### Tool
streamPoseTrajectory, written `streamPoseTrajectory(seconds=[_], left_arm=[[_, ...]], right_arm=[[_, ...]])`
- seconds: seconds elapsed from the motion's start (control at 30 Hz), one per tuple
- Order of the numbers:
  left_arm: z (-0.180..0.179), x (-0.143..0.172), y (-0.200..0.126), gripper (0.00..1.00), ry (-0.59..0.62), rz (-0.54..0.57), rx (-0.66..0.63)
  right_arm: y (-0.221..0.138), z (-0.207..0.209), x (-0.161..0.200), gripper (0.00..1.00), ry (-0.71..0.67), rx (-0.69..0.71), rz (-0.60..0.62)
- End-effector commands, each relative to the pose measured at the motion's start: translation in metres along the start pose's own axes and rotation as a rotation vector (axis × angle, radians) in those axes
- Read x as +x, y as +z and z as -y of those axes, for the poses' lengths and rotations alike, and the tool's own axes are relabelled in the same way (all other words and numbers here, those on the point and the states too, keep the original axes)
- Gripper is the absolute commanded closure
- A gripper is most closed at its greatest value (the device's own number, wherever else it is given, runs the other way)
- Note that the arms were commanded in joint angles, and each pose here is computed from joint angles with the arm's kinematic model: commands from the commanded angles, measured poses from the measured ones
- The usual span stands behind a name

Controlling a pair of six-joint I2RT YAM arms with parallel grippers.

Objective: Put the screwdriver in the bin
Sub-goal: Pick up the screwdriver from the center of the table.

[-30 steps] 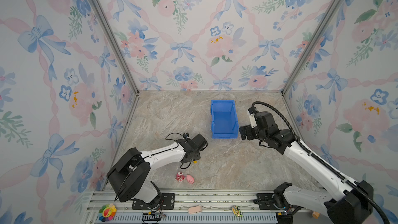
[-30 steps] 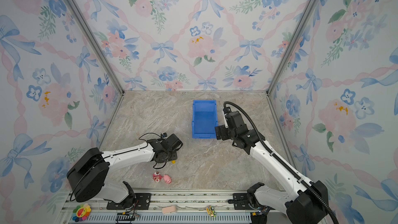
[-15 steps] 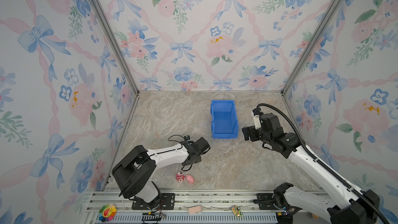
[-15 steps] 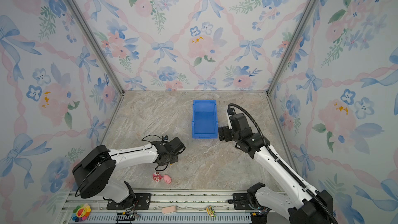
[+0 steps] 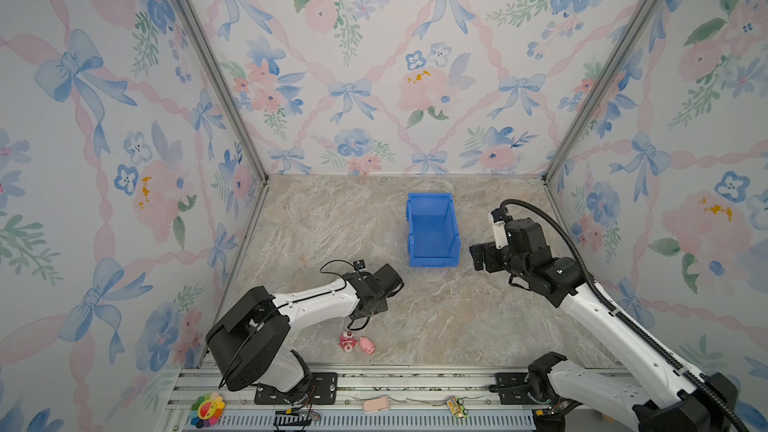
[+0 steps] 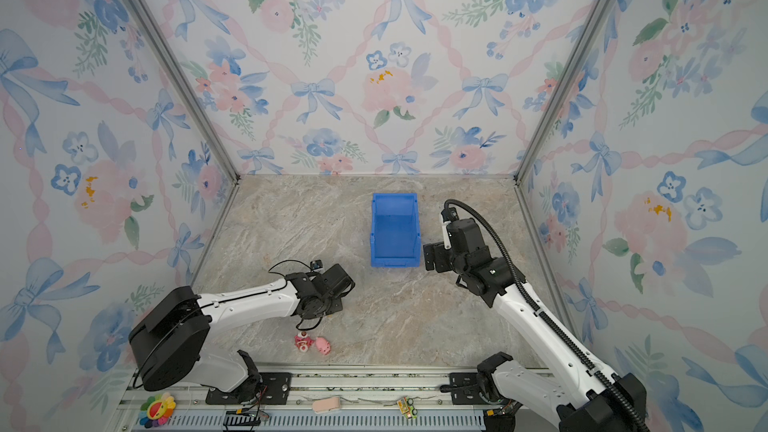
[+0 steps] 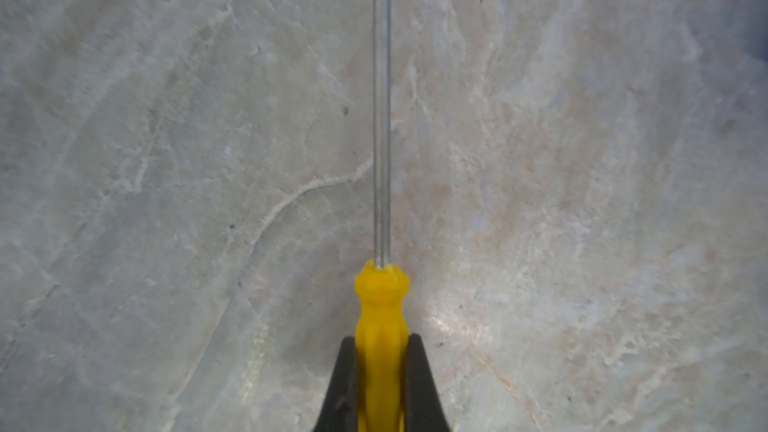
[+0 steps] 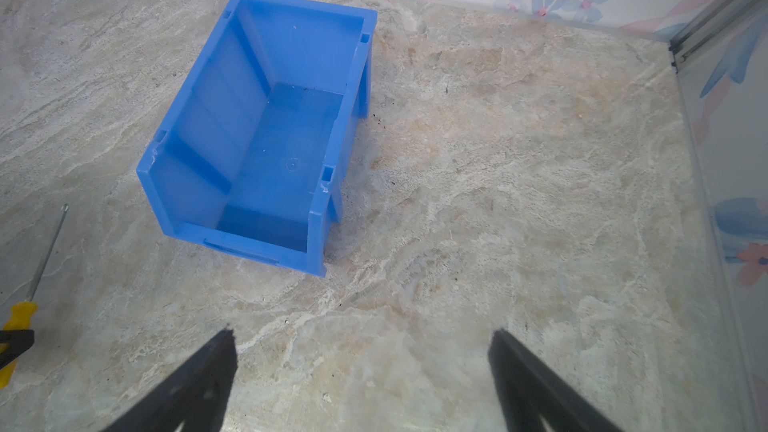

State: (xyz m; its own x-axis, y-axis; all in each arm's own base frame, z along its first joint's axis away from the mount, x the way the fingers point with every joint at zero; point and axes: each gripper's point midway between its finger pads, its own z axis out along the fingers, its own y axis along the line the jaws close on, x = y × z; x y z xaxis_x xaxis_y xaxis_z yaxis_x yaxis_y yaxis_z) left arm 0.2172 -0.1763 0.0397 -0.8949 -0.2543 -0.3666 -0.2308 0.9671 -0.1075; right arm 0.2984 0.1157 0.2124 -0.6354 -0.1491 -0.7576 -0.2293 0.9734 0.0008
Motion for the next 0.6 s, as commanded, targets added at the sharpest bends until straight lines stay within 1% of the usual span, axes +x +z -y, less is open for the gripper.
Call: streamPoseTrajectory(seconds=[0.0, 0.03, 0.17, 0.27, 0.43, 0.57], left_arm=[[-0.008, -0.010, -0.012, 1.00, -0.014, 0.049, 0.005], [-0.008, -0.013, -0.015, 1.00, -0.001, 0.059, 0.009], [0.012, -0.033, -0.034, 1.00, 0.033, 0.114, 0.073], [0.032, -0.052, -0.056, 1.00, 0.035, 0.179, 0.134], [0.068, -0.080, -0.090, 1.00, 0.098, 0.267, 0.240], [0.102, -0.095, -0.103, 1.00, 0.166, 0.279, 0.307]], right_arm=[[-0.006, 0.003, 0.007, 0.03, 0.023, -0.005, -0.013], [-0.007, 0.003, 0.007, 0.03, 0.028, -0.008, -0.012], [-0.011, 0.000, 0.009, 0.03, 0.042, -0.030, -0.005], [-0.010, -0.001, 0.017, 0.03, 0.076, -0.056, -0.026], [-0.013, 0.004, 0.024, 0.03, 0.148, -0.065, -0.027], [-0.013, 0.015, 0.029, 0.03, 0.196, -0.031, -0.034]])
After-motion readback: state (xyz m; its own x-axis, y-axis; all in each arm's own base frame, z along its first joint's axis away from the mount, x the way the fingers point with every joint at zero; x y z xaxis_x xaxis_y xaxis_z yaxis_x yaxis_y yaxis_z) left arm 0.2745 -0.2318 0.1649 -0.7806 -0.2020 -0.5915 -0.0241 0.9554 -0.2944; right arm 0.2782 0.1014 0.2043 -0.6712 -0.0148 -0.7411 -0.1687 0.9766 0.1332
